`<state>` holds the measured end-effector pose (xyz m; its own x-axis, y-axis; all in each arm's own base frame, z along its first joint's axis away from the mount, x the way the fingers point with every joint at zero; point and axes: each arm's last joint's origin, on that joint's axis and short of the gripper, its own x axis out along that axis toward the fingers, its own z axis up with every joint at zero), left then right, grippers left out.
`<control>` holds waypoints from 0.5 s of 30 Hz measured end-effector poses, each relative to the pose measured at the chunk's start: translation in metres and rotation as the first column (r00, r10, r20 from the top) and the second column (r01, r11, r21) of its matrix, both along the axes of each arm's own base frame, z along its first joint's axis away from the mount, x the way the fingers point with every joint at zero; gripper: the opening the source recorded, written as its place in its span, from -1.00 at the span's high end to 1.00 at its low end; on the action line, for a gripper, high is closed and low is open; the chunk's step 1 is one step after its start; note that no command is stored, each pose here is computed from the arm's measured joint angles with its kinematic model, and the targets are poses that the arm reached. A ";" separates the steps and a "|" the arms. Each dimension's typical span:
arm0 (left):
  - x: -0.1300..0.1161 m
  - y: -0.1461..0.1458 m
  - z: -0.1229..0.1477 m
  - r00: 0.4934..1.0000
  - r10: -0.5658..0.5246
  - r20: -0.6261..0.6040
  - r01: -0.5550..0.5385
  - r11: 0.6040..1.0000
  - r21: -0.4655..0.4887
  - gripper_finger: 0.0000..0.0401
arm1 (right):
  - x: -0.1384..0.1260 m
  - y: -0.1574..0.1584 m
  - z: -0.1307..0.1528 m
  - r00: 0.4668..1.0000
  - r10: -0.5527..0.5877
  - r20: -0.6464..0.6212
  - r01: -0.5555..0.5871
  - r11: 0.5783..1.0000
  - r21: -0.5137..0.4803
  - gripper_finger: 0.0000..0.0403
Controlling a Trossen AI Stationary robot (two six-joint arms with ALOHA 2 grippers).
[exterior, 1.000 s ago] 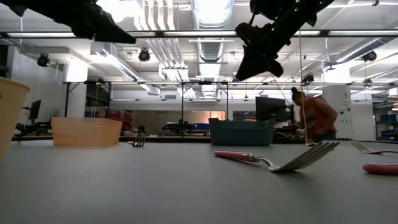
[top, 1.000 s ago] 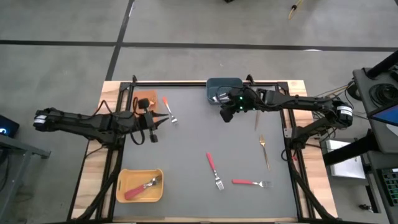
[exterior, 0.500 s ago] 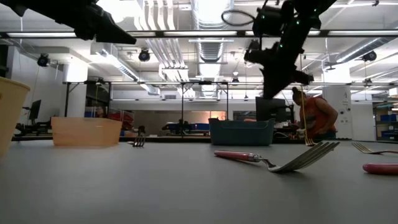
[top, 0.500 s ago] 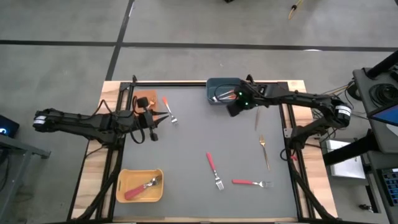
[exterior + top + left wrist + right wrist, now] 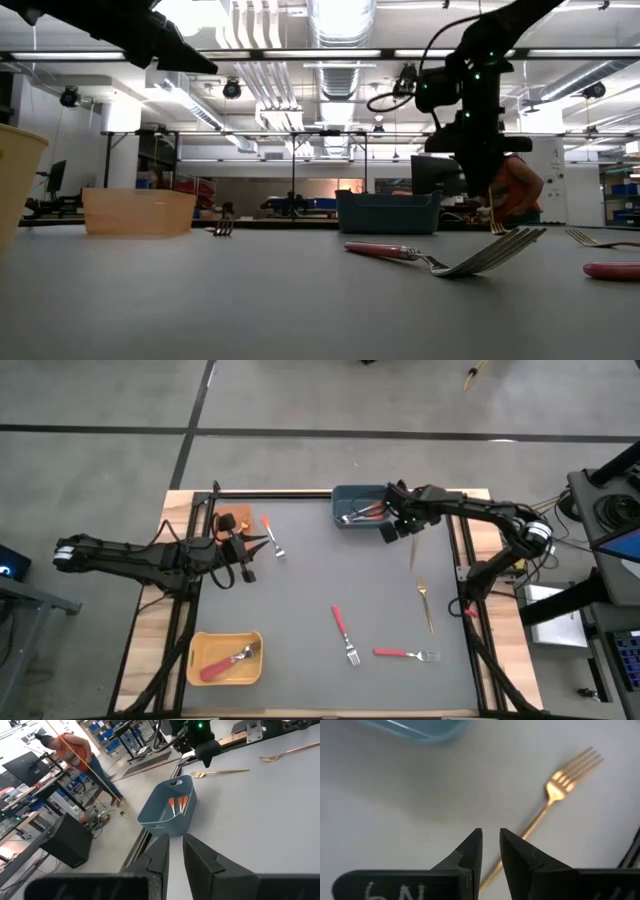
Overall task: Sort silverware by color (type)
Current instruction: Put the gold fork into the orange bin
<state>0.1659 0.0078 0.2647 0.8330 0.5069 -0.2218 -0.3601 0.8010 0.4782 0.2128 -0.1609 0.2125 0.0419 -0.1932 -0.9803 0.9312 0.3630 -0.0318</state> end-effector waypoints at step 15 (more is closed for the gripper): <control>0.000 0.000 0.000 1.000 0.001 0.002 -0.001 1.000 -0.005 0.81 | -0.039 -0.018 -0.033 0.986 -0.159 -0.058 0.161 0.986 0.046 0.71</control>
<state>0.1659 0.0078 0.2646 0.8331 0.5065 -0.2221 -0.3620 0.8030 0.4735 0.1735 -0.1789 0.1791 -0.0384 -0.1430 -0.9890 0.9749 0.2119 -0.0685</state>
